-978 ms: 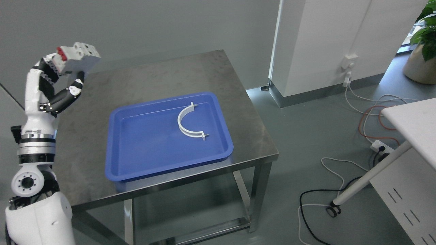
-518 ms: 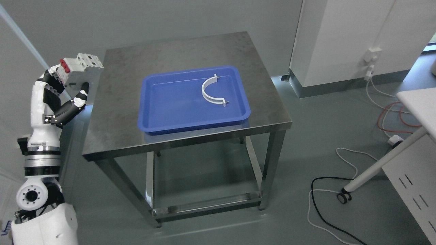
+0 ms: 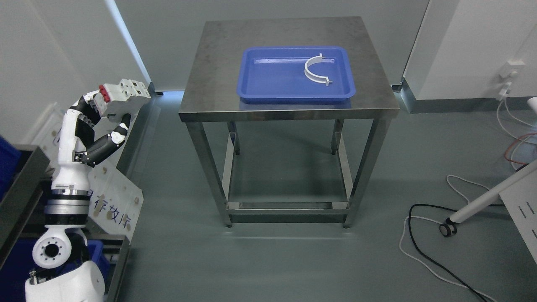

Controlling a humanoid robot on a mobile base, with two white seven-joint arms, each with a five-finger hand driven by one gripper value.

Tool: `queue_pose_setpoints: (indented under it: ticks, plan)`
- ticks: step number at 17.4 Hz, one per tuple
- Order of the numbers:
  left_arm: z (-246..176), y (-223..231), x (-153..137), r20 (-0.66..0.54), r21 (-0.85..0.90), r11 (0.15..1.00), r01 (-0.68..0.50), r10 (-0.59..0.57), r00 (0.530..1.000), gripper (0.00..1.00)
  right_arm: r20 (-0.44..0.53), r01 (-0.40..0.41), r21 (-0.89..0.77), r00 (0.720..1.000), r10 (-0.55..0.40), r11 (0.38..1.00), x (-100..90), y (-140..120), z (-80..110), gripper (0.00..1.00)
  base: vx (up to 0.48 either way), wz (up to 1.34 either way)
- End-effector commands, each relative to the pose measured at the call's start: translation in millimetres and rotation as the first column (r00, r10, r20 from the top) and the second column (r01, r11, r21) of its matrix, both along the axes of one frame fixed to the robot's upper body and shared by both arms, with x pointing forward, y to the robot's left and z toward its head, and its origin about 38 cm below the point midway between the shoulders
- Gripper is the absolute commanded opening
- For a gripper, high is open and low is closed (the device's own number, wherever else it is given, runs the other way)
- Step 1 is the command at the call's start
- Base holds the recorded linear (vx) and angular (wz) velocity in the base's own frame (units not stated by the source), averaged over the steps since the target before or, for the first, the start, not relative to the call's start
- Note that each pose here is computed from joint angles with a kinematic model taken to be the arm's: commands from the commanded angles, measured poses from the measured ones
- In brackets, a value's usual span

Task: Place circuit breaker on shelf
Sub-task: 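Hold the breaker raised in the left hand while turning toward the bin shelf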

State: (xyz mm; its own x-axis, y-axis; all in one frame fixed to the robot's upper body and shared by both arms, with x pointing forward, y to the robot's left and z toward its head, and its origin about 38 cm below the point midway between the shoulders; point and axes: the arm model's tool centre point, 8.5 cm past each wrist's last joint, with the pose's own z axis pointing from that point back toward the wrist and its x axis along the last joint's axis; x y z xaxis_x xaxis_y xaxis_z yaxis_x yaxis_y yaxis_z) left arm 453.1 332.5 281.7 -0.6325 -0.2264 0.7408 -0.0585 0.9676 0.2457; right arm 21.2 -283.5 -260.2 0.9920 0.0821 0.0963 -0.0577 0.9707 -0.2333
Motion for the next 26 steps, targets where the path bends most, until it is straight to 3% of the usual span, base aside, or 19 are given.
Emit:
queue_pose_setpoints:
  ticks: [1,4,15,26]
  plan:
    - [11.1,-32.5,-3.9,0.031,0.077,0.994,0.079,-0.082,0.996,0.10,-0.034,-0.018,-0.016,0.999,0.018,1.000,-3.0,-9.8,0.8,1.00,-0.374,0.31]
    - [17.1,-59.6,-3.9,0.051,0.117,0.984,0.137,-0.143,0.988,0.10,-0.034,-0.019,-0.015,0.999,0.018,1.000,-3.0,-9.6,0.8,1.00,-0.422,0.28]
    - [66.7,-86.5,-8.7,0.186,0.188,0.968,0.167,-0.202,0.962,0.10,-0.034,-0.018,-0.016,0.999,0.018,1.000,-3.0,-9.8,0.8,1.00,-0.384,0.29]
    - [92.4,-74.5,4.5,0.143,0.165,0.978,0.126,-0.150,0.978,0.11,-0.034,-0.018,-0.016,0.999,0.018,1.000,-3.0,-9.8,0.8,1.00,-0.192,1.00]
